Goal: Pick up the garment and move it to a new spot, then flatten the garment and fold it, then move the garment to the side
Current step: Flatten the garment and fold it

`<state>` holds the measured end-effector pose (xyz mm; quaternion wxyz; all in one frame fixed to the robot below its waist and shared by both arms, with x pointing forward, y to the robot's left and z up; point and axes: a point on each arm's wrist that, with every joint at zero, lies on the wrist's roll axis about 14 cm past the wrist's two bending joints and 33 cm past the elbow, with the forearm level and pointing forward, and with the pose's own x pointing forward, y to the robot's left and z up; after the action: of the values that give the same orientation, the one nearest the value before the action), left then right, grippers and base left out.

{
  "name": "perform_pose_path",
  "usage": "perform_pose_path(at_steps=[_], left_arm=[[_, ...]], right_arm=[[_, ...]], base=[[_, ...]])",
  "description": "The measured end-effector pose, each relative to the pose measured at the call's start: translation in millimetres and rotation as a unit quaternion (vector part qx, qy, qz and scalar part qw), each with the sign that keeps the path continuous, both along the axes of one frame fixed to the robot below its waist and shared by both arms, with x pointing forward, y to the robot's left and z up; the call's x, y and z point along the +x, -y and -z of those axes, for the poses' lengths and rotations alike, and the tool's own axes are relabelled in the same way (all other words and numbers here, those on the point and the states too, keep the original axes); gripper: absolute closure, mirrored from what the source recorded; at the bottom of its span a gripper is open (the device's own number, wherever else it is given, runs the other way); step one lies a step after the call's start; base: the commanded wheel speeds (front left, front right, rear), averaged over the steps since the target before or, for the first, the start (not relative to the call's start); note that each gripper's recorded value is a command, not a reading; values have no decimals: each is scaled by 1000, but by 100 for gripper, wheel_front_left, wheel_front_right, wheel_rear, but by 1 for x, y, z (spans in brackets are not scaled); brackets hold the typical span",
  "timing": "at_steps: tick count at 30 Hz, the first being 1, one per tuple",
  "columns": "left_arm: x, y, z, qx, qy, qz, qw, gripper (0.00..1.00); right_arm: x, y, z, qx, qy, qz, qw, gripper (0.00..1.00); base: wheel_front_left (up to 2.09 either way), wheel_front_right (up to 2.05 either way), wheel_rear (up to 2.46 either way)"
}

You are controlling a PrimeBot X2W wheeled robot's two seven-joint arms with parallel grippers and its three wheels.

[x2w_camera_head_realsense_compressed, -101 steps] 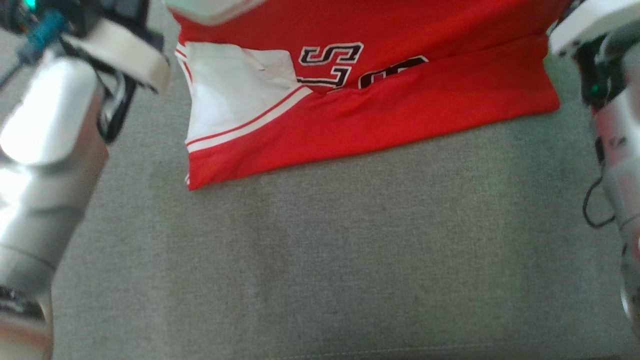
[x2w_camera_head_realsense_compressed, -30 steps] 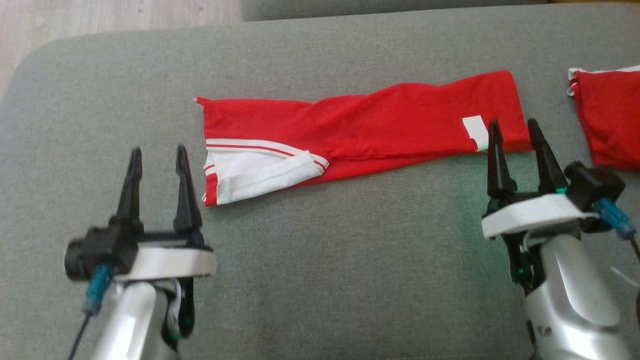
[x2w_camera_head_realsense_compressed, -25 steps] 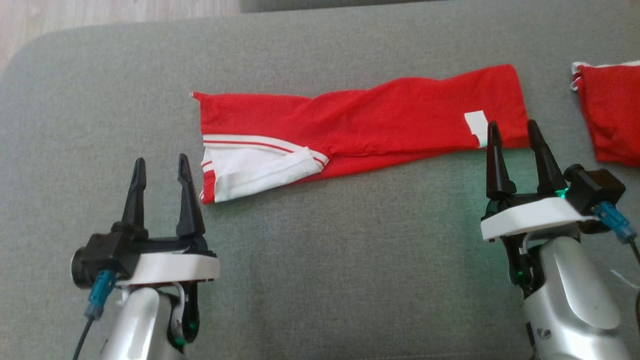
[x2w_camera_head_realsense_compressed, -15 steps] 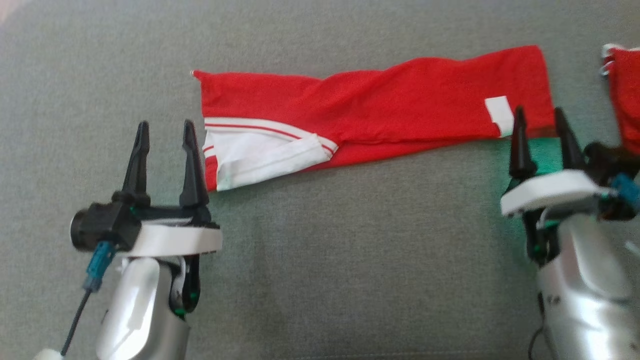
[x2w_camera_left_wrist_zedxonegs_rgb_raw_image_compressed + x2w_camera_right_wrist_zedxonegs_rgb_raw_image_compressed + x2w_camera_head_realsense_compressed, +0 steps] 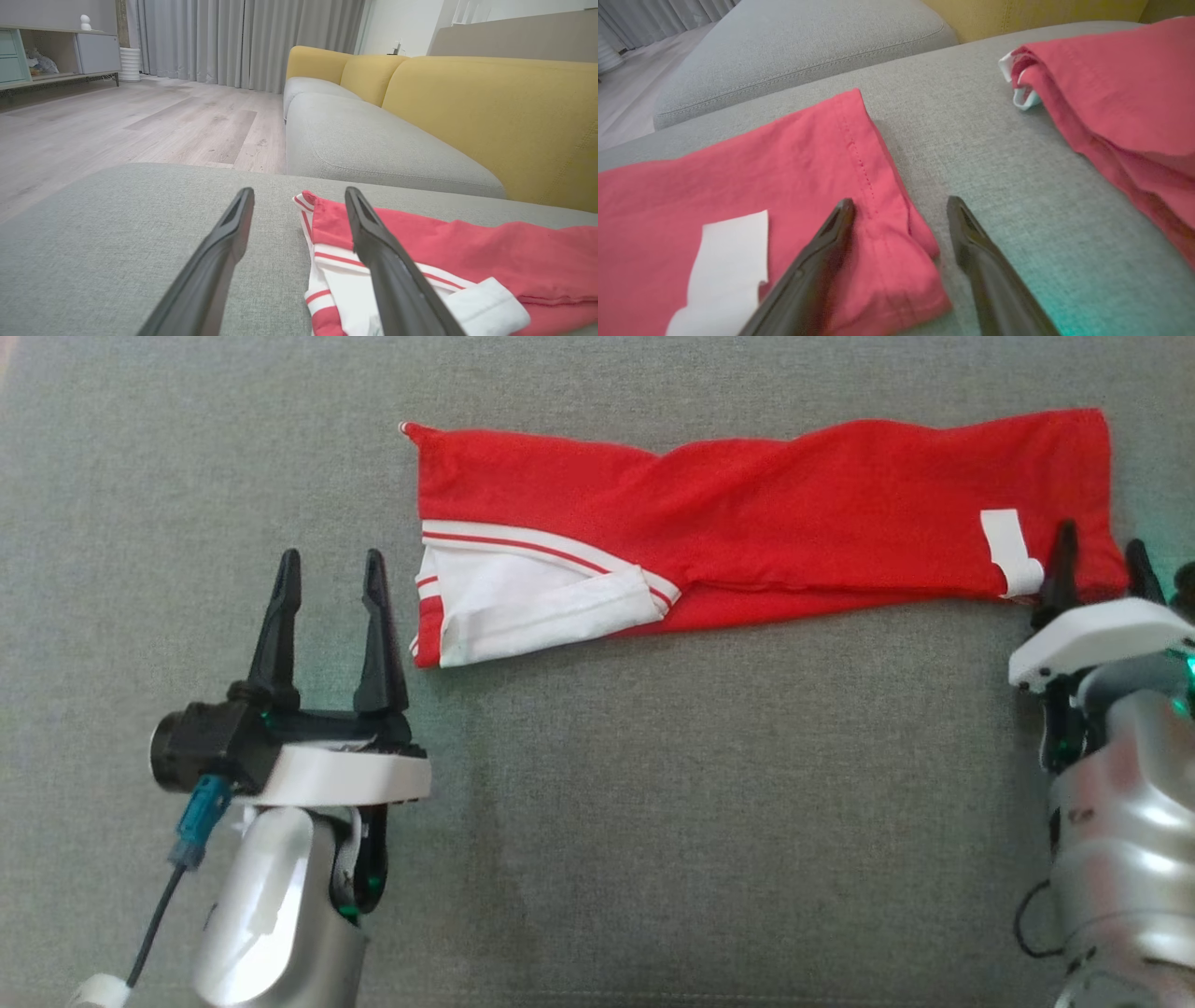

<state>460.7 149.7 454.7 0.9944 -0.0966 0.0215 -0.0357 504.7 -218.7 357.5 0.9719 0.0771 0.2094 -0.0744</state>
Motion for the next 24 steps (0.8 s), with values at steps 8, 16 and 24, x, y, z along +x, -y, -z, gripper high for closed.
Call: perform_pose_path(at_steps=[8,16,24], left_arm=[[2,6,-4,-2,6,6,1000,0],[4,10,-25,-20,31,7,999,0],[-1,19,-53,-25,64,16,998,0]], right_arm=[[6,-6,-6,-11,3,-20,1000,100],[-16,28,-27,-43,26,18,999,100],[-30,98,-81,-96,76,81,989,100]], base=[[0,0,0],[0,0,0],[0,0,0]])
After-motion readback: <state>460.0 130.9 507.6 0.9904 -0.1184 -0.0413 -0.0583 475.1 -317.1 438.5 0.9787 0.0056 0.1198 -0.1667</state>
